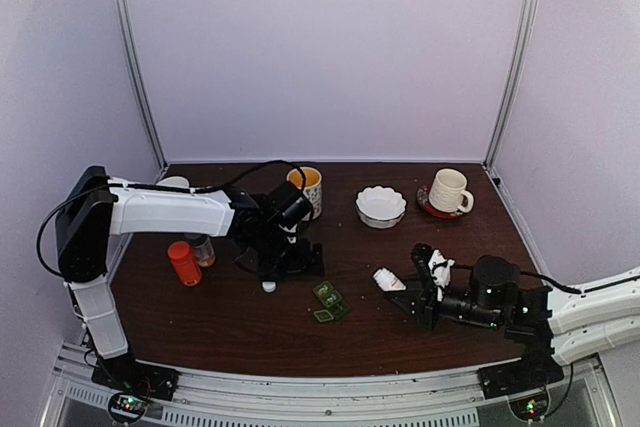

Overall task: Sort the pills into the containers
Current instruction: Hold the pill container at the center of the board.

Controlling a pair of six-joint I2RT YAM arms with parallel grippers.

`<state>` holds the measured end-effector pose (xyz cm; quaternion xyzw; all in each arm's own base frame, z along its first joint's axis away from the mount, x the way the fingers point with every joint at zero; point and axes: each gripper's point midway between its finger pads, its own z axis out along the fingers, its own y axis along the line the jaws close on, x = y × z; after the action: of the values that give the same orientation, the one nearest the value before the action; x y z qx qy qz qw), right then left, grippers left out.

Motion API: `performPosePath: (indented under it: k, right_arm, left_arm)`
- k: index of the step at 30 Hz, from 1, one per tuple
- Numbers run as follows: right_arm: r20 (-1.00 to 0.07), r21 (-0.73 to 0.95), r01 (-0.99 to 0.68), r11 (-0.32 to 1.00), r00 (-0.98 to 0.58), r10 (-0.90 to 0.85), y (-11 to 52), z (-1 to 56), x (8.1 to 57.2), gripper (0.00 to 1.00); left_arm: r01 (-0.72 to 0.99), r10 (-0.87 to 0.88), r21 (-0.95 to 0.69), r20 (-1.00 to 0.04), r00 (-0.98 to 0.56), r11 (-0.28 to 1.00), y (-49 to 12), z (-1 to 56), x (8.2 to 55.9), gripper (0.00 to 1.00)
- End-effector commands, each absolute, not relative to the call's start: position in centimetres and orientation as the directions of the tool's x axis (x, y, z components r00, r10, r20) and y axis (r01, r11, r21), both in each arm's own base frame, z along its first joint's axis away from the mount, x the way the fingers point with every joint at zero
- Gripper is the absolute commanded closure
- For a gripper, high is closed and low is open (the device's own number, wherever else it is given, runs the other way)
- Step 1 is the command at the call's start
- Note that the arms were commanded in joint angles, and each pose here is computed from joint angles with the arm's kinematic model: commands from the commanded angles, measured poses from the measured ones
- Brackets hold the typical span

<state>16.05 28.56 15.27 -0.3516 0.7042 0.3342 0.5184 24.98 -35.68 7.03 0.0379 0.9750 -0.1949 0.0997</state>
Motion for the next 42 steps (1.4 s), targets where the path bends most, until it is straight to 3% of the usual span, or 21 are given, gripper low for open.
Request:
performPosePath:
  k: [1,13,25,28,32,35,42]
  right_arm:
    - [-0.972,0.152,-0.865,0.478,-0.218,-0.086,30.4,16.9,15.6,0.86]
    - [-0.968,0.155,-0.881,0.447,-0.225,-0.108,31.8,15.5,15.1,0.87]
    - [-0.965,0.158,-0.883,0.441,-0.234,-0.123,31.7,14.7,14.7,0.87]
    - [-0.962,0.167,-0.886,0.433,-0.243,-0.126,31.7,14.4,14.5,0.87]
    - [-0.96,0.168,-0.887,0.43,-0.246,-0.133,31.8,14.2,14.3,0.87]
    - [-0.958,0.168,-0.889,0.427,-0.25,-0.143,31.8,13.9,14.1,0.87]
    - [-0.952,0.176,-0.893,0.415,-0.263,-0.16,32.4,13.3,13.7,0.87]
  left_arm:
    - [0.11,0.042,-0.44,-0.162,-0.986,0.891,-38.1,6.6,23.8,0.04]
    - [-0.098,-0.102,-0.438,0.015,-0.995,0.893,-41.0,4.2,21.7,0.12]
    - [-0.184,-0.171,-0.382,0.067,-0.983,0.906,-42.1,2.9,22.5,0.22]
    - [-0.207,-0.193,-0.375,0.074,-0.978,0.903,-42.0,2.4,22.5,0.32]
    - [-0.219,-0.207,-0.371,0.073,-0.976,0.902,-42.0,2.3,22.8,0.33]
    - [-0.235,-0.225,-0.352,0.07,-0.972,0.906,-41.6,2.0,22.9,0.43]
    - [-0.25,-0.236,-0.337,0.082,-0.968,0.908,-41.6,1.2,23.1,0.51]
